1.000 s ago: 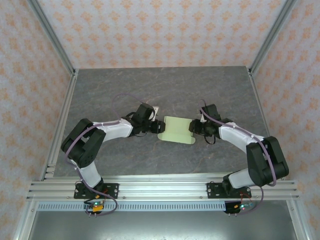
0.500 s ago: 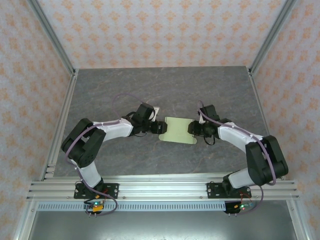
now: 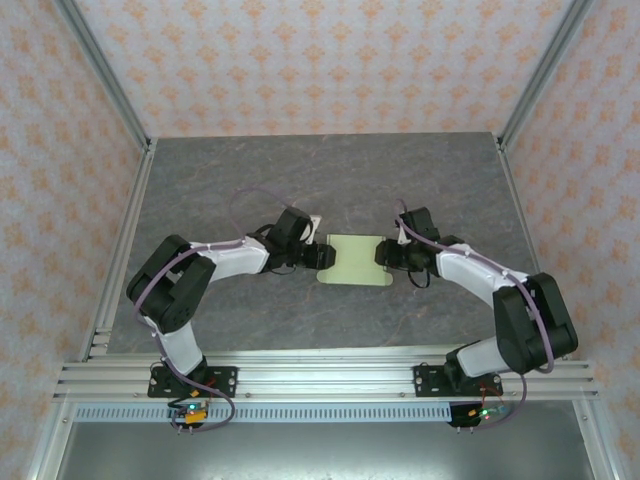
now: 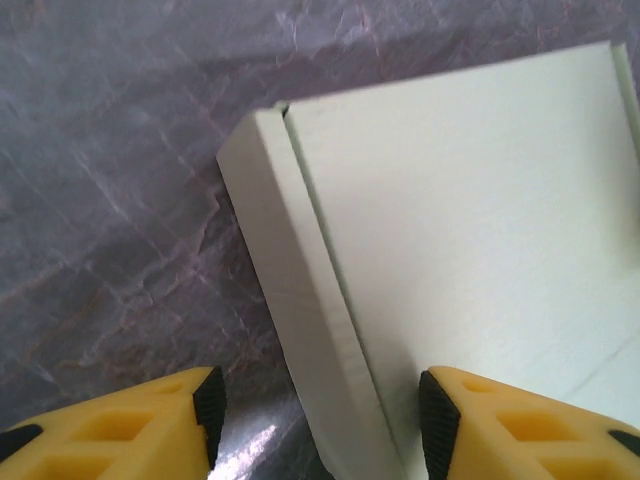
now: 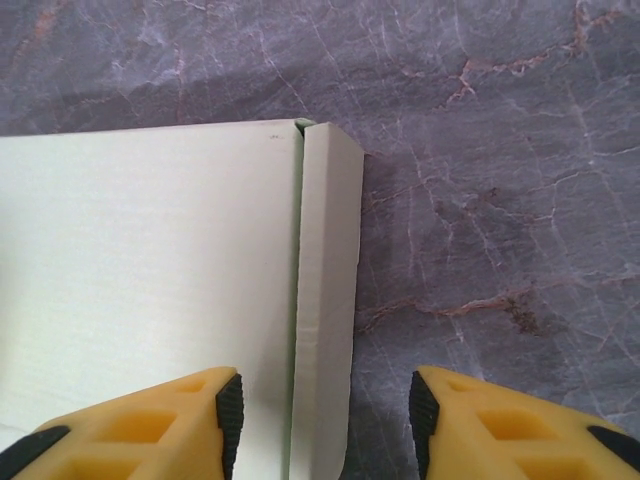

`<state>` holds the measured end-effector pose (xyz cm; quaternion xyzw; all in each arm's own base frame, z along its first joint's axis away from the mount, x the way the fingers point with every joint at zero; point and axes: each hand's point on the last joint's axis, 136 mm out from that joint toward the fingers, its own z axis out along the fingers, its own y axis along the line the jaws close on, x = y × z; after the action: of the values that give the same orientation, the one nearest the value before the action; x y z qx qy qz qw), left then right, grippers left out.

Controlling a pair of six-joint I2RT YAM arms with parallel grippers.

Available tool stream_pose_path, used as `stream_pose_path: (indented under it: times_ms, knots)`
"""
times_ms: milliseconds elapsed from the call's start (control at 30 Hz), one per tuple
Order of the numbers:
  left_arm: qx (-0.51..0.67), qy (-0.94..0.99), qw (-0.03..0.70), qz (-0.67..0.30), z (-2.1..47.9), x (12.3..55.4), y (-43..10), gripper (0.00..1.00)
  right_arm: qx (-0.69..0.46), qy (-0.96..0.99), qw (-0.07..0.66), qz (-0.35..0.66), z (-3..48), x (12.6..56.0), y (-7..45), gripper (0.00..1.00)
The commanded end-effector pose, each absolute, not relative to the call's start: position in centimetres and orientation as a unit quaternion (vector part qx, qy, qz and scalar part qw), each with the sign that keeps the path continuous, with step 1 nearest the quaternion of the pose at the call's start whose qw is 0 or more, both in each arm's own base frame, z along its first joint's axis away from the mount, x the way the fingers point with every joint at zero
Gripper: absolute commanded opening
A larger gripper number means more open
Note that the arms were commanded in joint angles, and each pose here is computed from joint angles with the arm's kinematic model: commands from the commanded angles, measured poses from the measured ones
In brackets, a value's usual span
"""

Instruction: Fold the paper box

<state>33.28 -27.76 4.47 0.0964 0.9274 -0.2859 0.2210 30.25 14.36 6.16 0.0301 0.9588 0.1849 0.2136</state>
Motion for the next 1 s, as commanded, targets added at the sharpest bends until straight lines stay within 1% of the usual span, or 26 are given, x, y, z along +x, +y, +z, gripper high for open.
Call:
stream_pose_path:
  times_ms: [0,200,267,300,367,467,533,633,967]
  knots:
    - [0.103,0.936,0.217,-0.256,2.6,32.6,-26.7,0.5,0.027,0.958,0.224,0.178,7.3,29.8,14.0,0.51]
    - [0.102,0.937,0.211,-0.26,1.8,32.3,-26.7,0.41,0.044,0.953,0.235,0.186,8.1,29.7,13.7,0.55]
    - [0.103,0.935,0.208,-0.268,1.8,32.3,-27.0,0.39,0.052,0.951,0.226,0.207,8.2,29.4,14.0,0.6]
    - [0.103,0.935,0.205,-0.272,1.9,32.3,-27.0,0.38,0.051,0.947,0.217,0.232,8.2,29.2,14.6,0.64]
    - [0.1,0.932,0.199,-0.285,1.9,32.4,-27.1,0.36,0.056,0.937,0.205,0.278,8.3,29.1,15.5,0.68]
    - [0.086,0.923,0.181,-0.328,1.4,32.1,-27.4,0.34,0.073,0.927,0.18,0.322,8.4,29.2,15.9,0.72]
    - [0.079,0.922,0.164,-0.341,0.7,32.0,-27.2,0.31,0.073,0.927,0.18,0.322,8.0,29.3,15.8,0.74]
    - [0.068,0.92,0.157,-0.354,0.1,32.0,-26.7,0.23,0.075,0.928,0.181,0.316,7.4,29.5,15.5,0.75]
    - [0.04,0.922,0.165,-0.348,-0.4,32.7,-24.9,0.21,0.093,0.921,0.169,0.338,6.0,30.0,16.2,0.75]
